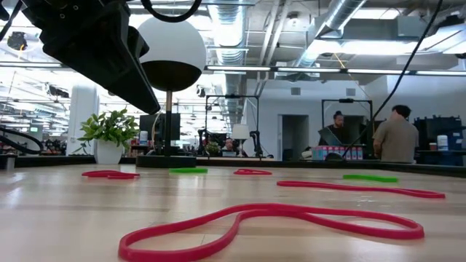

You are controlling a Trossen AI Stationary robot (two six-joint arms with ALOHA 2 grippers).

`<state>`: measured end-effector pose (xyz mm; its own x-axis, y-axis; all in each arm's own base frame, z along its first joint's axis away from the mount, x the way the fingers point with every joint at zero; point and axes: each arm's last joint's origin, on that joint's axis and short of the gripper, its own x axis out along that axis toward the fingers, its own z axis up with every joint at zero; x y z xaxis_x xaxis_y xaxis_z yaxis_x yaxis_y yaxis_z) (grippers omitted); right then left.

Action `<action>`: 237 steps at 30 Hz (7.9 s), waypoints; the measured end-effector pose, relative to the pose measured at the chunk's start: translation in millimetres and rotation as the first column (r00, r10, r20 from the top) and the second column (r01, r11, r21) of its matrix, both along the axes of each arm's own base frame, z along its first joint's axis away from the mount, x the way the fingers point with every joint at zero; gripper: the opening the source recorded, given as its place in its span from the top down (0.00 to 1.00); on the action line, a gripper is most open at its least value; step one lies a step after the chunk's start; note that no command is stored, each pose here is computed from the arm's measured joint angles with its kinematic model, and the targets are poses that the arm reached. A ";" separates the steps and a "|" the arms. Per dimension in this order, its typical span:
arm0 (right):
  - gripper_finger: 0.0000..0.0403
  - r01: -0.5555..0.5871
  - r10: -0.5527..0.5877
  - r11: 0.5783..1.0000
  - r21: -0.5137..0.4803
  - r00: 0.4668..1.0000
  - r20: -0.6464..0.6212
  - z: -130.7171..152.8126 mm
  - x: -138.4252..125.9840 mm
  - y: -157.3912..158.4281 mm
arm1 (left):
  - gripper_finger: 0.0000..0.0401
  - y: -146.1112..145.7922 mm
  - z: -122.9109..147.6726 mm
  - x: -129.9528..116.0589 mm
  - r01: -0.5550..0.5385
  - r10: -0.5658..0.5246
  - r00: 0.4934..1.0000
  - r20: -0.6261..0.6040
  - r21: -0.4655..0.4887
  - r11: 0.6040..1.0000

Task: Pick and place items into bin
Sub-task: Put the yellow rubber band into the black bin

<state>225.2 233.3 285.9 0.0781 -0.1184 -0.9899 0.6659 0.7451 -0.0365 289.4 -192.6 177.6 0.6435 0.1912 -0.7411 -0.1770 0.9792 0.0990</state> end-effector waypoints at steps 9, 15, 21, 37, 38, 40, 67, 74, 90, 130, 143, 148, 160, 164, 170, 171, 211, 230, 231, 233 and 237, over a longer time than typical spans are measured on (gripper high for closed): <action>0.85 -0.009 0.024 0.992 0.123 0.992 -0.121 -5.6 49.4 -52.7 | 0.83 -0.1 0.0 0.0 0.001 -0.001 1.000 -0.002 -0.002 1.000; 0.85 -0.071 0.086 0.989 0.130 0.990 -0.115 -16.0 65.4 -78.0 | 0.83 -0.3 -0.1 -0.2 0.003 -0.003 1.000 -0.003 -0.004 1.000; 0.85 -0.116 0.150 0.969 0.218 0.978 -0.146 -45.5 64.1 -77.0 | 0.83 -0.4 -0.1 -0.3 0.004 -0.004 1.000 -0.004 -0.004 1.000; 0.85 -0.138 0.186 0.948 0.287 0.971 -0.147 -114.0 46.6 -78.5 | 0.83 -0.4 -0.1 -0.3 0.005 -0.005 1.000 -0.004 -0.004 1.000; 0.85 -0.142 0.189 0.946 0.291 0.972 -0.140 -118.0 45.3 -78.0 | 0.83 -0.4 -0.1 -0.3 0.005 -0.005 1.000 -0.005 -0.003 1.000; 0.85 -0.133 0.185 0.949 0.287 0.970 -0.160 -127.0 39.1 -78.5 | 0.83 -0.5 -0.1 -0.3 0.005 -0.005 1.000 -0.004 -0.004 1.000; 0.85 -0.147 0.179 0.961 0.233 0.976 -0.124 -142.6 32.2 -78.4 | 0.83 -0.3 -0.1 -0.3 0.000 0.000 1.000 -0.001 -0.002 1.000; 0.85 -0.151 0.173 0.972 0.181 0.978 -0.114 -145.2 33.3 -79.5 | 0.83 -0.3 -0.1 -0.3 -0.001 0.001 1.000 -0.001 -0.004 1.000; 0.85 -0.156 0.182 0.974 0.166 0.971 -0.156 -145.0 26.6 -76.7 | 0.83 -0.3 -0.1 -0.3 -0.004 0.004 1.000 0.000 -0.006 1.000; 0.85 -0.124 0.131 0.980 0.154 0.991 -0.034 -165.1 15.6 -73.8 | 0.83 -0.4 0.0 -0.2 -0.004 0.004 1.000 0.000 -0.006 1.000; 0.88 -0.323 0.324 0.945 -0.044 0.946 0.026 -133.1 38.1 -61.5 | 0.83 -0.3 0.1 -0.1 -0.005 0.005 1.000 0.001 -0.006 1.000; 0.88 -0.328 0.325 0.943 -0.048 0.944 -0.059 -127.0 33.2 -63.2 | 0.83 -0.4 0.1 -0.2 -0.004 0.004 1.000 0.001 -0.006 1.000; 0.88 -0.255 0.253 0.966 -0.040 0.966 -0.052 -127.9 35.5 -68.1 | 0.83 -0.3 0.1 -0.2 -0.005 0.005 1.000 0.001 -0.005 1.000; 0.88 -0.253 0.253 0.967 -0.029 0.967 -0.018 -127.7 38.2 -66.2 | 0.83 -0.3 0.1 -0.1 -0.004 0.004 1.000 0.001 -0.004 1.000; 0.88 -0.216 0.215 0.976 -0.035 0.976 -0.042 -137.8 31.3 -70.7 | 0.83 -0.2 0.1 -0.1 -0.004 0.004 1.000 0.001 -0.004 1.000; 0.88 -0.198 0.197 0.979 -0.036 0.979 -0.049 -141.4 29.0 -72.2 | 0.83 -0.3 0.1 -0.1 -0.004 0.004 1.000 0.001 -0.004 1.000; 0.88 -0.113 0.116 0.990 0.080 0.993 -0.036 -139.8 31.3 -71.9 | 0.83 -0.3 0.1 -0.2 -0.005 0.005 1.000 0.002 -0.004 1.000; 0.91 -0.029 0.028 0.999 0.035 0.999 0.038 -161.5 21.0 -80.1 | 0.83 -0.2 0.1 -0.1 -0.005 0.005 1.000 0.002 -0.004 1.000; 0.92 -0.022 0.021 0.999 0.027 0.999 0.043 -161.7 20.6 -79.8 | 0.83 -0.2 0.1 -0.1 -0.006 0.006 1.000 0.002 -0.004 1.000; 0.95 -0.022 0.021 1.000 0.014 0.998 0.058 -162.2 20.2 -78.7 | 0.83 -0.2 0.1 -0.1 -0.005 0.005 1.000 0.002 -0.004 1.000; 0.99 -0.031 0.032 0.999 -0.018 0.996 0.081 -163.3 19.4 -76.4 | 0.83 -0.3 0.1 -0.2 -0.005 0.005 1.000 0.002 -0.004 1.000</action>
